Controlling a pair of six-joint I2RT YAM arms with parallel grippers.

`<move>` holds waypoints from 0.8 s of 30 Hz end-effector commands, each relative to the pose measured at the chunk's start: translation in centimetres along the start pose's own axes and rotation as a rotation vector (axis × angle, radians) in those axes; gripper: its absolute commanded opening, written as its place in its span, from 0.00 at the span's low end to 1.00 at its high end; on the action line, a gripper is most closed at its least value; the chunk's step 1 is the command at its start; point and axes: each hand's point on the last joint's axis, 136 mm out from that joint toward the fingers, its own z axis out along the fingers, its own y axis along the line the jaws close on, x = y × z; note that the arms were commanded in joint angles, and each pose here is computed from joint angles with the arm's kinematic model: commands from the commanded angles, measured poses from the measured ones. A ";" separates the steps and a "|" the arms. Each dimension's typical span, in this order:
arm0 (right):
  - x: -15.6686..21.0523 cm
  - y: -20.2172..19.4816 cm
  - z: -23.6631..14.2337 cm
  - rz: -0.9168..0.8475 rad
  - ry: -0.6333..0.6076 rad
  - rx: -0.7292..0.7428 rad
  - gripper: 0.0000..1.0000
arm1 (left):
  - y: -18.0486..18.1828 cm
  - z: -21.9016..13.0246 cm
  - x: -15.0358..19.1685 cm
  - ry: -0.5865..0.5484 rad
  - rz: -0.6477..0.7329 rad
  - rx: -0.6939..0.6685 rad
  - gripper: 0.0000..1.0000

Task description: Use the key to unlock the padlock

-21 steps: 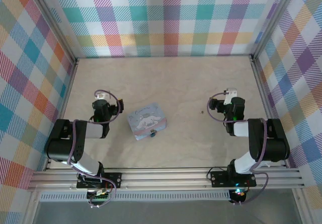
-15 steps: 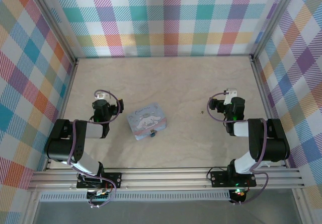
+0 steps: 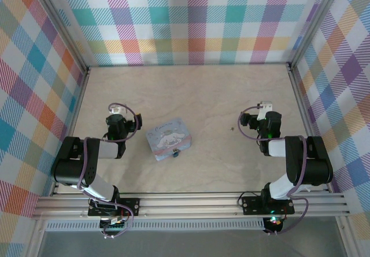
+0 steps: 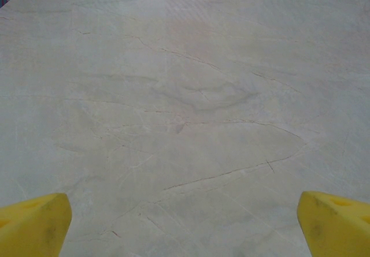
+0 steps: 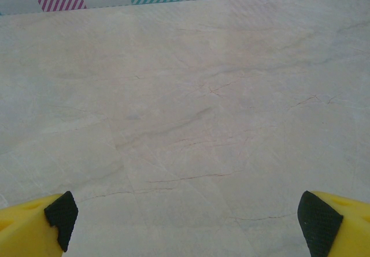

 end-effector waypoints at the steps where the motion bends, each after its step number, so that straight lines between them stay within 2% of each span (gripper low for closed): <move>1: -0.7 0.4 0.0 0.008 -0.021 -0.010 1.00 | 0.0 0.1 -0.3 -0.005 -0.008 0.002 1.00; 12: -0.8 0.7 -0.2 -0.001 -0.028 -0.027 1.00 | 0.5 0.0 -0.5 -0.014 -0.023 -0.027 1.00; 20: -2.8 0.2 -2.8 0.035 -0.047 0.018 1.00 | 0.9 -2.1 -4.1 -0.016 -0.030 -0.054 1.00; 24: -3.5 0.5 -4.6 0.104 -0.025 0.012 1.00 | 0.8 -3.9 -7.4 -0.064 -0.099 -0.047 1.00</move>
